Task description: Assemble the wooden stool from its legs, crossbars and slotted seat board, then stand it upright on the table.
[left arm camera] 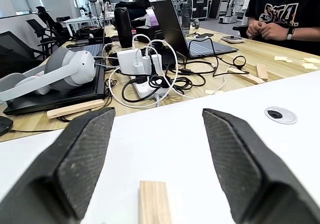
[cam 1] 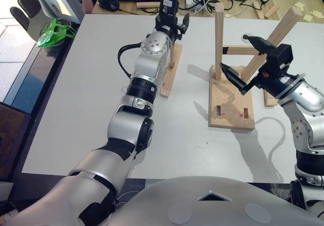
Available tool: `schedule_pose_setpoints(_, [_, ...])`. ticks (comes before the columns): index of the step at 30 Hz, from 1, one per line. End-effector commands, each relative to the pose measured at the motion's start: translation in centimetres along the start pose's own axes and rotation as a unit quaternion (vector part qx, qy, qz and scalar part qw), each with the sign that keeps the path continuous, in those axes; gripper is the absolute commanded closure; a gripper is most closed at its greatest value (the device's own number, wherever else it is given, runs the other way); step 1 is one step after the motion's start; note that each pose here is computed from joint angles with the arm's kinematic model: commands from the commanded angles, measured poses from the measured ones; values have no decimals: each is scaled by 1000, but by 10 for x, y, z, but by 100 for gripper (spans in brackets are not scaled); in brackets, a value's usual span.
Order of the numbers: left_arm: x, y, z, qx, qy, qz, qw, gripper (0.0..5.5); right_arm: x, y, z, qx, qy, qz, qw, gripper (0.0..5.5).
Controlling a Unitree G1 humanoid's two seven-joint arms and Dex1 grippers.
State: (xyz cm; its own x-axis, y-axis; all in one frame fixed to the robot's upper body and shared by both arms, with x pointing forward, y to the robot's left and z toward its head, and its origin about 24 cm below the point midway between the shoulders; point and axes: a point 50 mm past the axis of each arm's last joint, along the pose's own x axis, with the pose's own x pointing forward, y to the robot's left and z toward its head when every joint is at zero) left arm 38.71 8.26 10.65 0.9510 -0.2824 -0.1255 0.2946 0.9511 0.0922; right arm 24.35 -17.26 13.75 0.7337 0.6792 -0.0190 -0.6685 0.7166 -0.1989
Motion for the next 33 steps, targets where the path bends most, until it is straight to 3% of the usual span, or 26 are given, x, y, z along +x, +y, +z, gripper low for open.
schedule_pose_setpoints(1, [-11,4,-56,-13,108,14,994,227,3,4,2,1,-3,4,1000,10])
schedule_pose_setpoints(5, [-2,2,-18,-25,42,15,999,227,5,4,3,0,-5,2,1000,10])
schedule_pose_setpoints(10, [-5,6,71,-56,-102,21,993,227,4,0,3,-1,-4,-4,1000,10])
schedule_pose_setpoints(14, [-23,44,108,-57,-165,98,980,227,5,-2,3,-2,-4,-6,1000,10])
schedule_pose_setpoints(17, [-36,81,56,-14,-55,159,986,227,4,-1,3,-3,-3,-6,1000,10])
schedule_pose_setpoints(20, [-56,84,-3,2,57,153,987,227,3,2,2,-4,-2,-5,1000,10])
schedule_pose_setpoints(23, [-63,49,-28,-6,110,83,990,227,1,4,1,-5,0,-6,1000,10])
schedule_pose_setpoints(28, [-50,-29,-22,17,104,-49,993,227,2,3,1,-6,-2,-7,1000,10])
schedule_pose_setpoints(33, [-52,-72,-32,88,112,-148,979,227,4,1,0,-6,-5,-11,1000,10])
